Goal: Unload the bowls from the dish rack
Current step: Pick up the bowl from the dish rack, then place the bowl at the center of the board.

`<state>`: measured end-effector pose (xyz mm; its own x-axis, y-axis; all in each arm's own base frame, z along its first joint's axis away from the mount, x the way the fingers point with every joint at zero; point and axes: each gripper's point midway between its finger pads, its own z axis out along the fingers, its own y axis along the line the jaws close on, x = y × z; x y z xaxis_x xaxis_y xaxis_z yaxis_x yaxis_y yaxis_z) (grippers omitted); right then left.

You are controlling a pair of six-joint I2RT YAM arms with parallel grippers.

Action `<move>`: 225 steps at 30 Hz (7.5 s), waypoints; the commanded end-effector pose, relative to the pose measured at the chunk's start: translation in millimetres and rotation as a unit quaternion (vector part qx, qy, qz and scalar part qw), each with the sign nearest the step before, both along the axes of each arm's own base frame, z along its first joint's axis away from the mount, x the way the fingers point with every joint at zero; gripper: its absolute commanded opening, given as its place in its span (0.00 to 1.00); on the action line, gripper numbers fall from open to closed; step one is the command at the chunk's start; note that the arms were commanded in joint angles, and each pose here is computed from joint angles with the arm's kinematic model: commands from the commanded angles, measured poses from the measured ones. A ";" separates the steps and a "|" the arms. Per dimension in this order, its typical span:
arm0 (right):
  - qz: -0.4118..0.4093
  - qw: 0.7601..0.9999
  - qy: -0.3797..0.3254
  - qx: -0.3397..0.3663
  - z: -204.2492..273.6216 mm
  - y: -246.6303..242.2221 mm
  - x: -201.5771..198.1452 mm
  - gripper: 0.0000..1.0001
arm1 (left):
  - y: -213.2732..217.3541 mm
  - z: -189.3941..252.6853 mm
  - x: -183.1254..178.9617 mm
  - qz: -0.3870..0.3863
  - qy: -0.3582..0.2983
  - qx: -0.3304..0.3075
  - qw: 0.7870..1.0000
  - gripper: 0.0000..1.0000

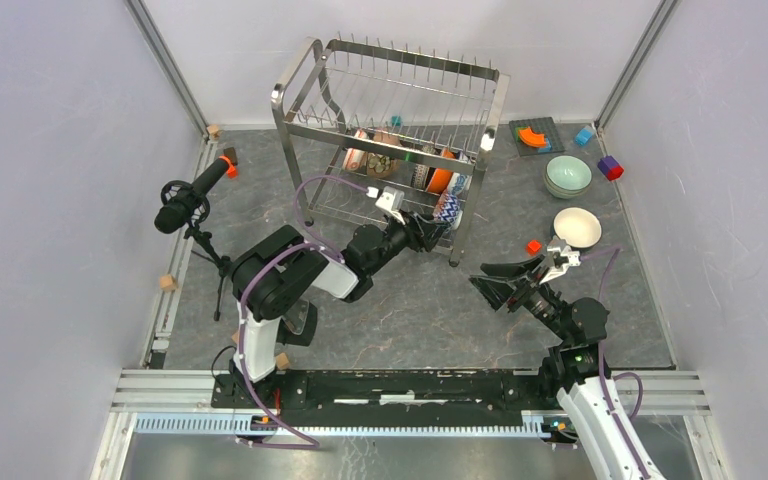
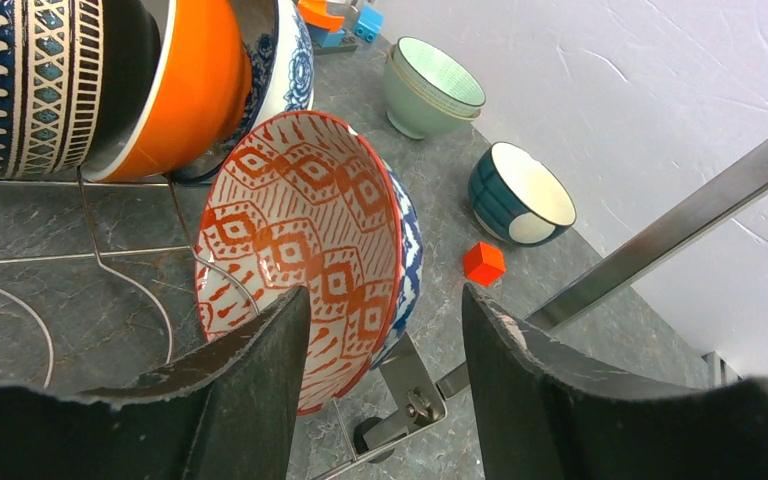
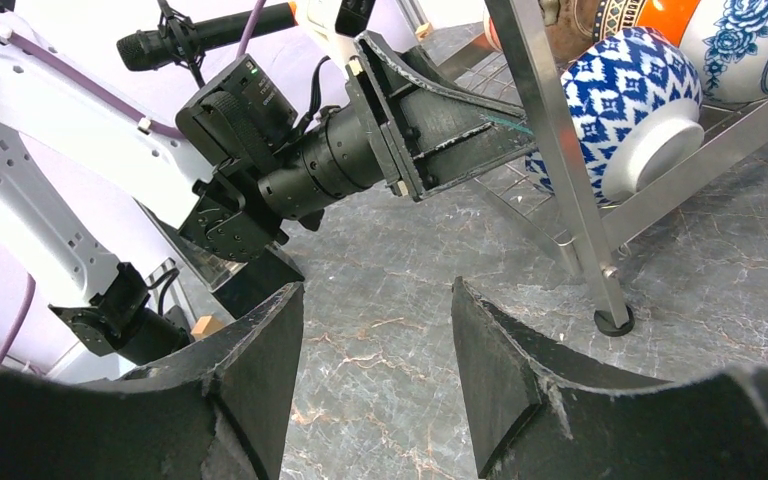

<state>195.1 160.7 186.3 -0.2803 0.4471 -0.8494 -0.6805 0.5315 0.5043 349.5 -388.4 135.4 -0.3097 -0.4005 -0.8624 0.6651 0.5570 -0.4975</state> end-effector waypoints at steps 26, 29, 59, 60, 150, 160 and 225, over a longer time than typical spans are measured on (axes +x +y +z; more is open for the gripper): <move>0.019 0.997 0.076 -0.028 -85.4 3.2 -12.1 0.60 | -25.1 7.3 -7.6 -0.060 -0.057 0.002 0.997 0.15; 0.019 0.996 0.076 -0.030 -86.3 3.3 -12.4 0.61 | -23.7 13.9 -8.9 -0.065 -0.065 -0.009 0.996 0.04; 0.023 0.997 0.073 -0.028 -85.3 4.4 -13.8 0.60 | 13.6 72.1 -6.6 -0.087 -0.067 -0.114 0.987 0.02; 0.023 0.997 0.073 -0.028 -85.2 4.3 -13.7 0.60 | 15.1 73.6 -6.7 -0.087 -0.069 -0.114 0.987 0.02; -0.081 0.985 0.068 -0.135 -4.2 -28.7 3.0 0.61 | 69.8 130.7 -193.9 -0.088 -0.107 0.117 0.983 0.02; -0.123 0.969 0.130 -0.170 -18.4 -45.8 5.0 0.61 | 68.3 104.6 -226.5 -0.107 -0.197 0.306 0.925 0.02; 0.123 0.889 0.167 -0.408 -114.1 72.1 -53.0 0.64 | 24.6 -46.8 -299.4 -0.258 -0.329 0.464 0.781 0.02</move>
